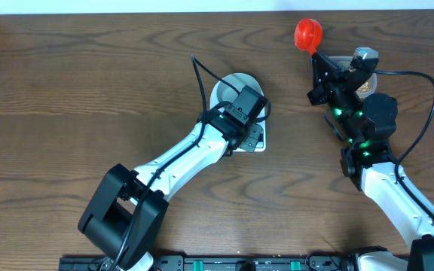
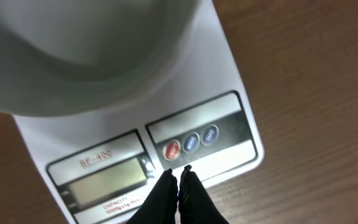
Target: Scoop item into bowl and weigh 50g on scale
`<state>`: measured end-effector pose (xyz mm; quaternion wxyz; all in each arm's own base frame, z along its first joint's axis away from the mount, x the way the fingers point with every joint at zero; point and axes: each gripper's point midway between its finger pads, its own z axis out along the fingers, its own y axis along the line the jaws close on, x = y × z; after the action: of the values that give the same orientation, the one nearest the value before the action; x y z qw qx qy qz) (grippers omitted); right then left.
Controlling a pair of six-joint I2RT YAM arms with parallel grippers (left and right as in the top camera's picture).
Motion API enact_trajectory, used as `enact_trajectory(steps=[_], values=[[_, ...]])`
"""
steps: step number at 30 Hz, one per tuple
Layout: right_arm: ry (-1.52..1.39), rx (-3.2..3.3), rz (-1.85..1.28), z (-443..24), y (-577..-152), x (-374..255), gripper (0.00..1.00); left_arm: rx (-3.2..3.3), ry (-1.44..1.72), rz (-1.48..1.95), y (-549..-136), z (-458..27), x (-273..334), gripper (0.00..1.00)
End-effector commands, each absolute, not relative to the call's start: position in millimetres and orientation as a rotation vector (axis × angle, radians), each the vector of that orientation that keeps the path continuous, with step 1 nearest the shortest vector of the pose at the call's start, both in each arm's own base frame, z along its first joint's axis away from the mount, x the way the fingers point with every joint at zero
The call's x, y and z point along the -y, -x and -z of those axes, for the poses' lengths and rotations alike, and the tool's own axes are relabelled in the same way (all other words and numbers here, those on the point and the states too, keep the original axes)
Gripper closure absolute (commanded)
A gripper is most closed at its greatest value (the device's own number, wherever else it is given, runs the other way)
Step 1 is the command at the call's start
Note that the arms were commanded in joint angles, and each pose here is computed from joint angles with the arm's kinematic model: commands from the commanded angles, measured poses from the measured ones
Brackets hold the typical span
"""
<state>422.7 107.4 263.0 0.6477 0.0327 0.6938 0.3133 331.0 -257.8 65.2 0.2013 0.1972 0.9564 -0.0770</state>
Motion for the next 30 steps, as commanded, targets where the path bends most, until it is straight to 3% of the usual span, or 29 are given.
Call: enact_trajectory(steps=[1, 30], values=[[-0.068, -1.558, -0.687, -271, -427, -103, 0.99, -2.635, -0.558, 0.149, -341, -67, 253, 0.93], [-0.067, -1.559, -0.688, -271, -426, -104, 0.99, -2.693, -0.58, 0.128, -337, -34, 253, 0.92]])
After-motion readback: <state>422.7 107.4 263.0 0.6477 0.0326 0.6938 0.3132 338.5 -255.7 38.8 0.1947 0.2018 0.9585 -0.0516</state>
